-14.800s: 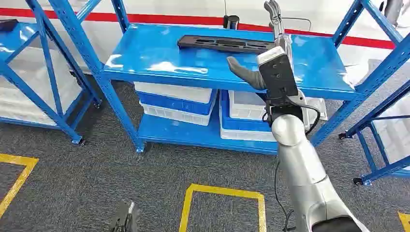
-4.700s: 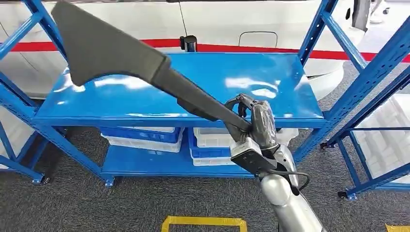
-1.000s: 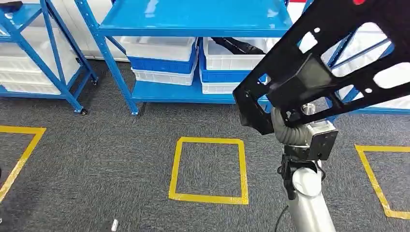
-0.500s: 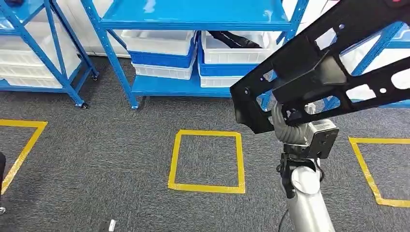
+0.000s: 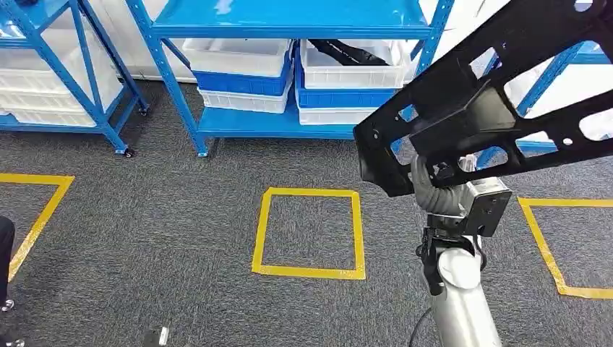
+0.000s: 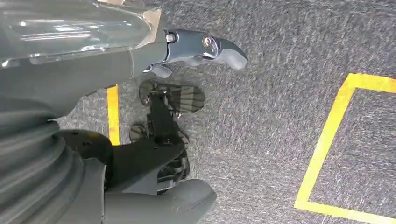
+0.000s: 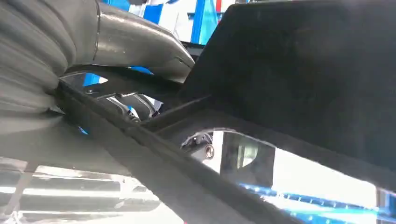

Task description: Take the parts from the cabinet and place them on the table.

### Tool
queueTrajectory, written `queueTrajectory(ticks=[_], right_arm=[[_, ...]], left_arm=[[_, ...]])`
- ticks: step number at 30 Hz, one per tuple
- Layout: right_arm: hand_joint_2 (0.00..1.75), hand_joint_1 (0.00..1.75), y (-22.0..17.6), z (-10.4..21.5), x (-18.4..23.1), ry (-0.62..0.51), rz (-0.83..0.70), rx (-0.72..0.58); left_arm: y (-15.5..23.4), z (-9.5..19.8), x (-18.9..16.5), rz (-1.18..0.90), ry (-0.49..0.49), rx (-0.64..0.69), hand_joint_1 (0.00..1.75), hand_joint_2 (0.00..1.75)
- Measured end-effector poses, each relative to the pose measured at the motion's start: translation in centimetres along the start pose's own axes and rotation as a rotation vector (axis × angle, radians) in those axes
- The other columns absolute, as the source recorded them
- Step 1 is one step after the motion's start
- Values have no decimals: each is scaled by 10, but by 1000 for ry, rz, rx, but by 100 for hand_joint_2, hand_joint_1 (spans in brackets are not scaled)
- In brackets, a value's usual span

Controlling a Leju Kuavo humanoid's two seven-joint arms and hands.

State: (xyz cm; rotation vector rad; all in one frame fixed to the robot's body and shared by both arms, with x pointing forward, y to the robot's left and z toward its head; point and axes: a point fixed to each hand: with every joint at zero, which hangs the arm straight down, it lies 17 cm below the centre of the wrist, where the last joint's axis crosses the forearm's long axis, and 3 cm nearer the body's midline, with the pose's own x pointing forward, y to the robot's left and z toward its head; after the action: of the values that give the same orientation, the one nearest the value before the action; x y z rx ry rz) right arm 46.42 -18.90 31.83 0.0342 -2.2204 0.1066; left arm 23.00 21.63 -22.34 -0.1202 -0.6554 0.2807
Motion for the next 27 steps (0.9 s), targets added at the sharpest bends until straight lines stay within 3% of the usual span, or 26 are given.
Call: queueTrajectory(ticks=[27], right_arm=[[175, 175, 6, -6, -1, -6, -68, 8]], left_arm=[[3, 0, 2, 49, -3, 5, 0, 175]])
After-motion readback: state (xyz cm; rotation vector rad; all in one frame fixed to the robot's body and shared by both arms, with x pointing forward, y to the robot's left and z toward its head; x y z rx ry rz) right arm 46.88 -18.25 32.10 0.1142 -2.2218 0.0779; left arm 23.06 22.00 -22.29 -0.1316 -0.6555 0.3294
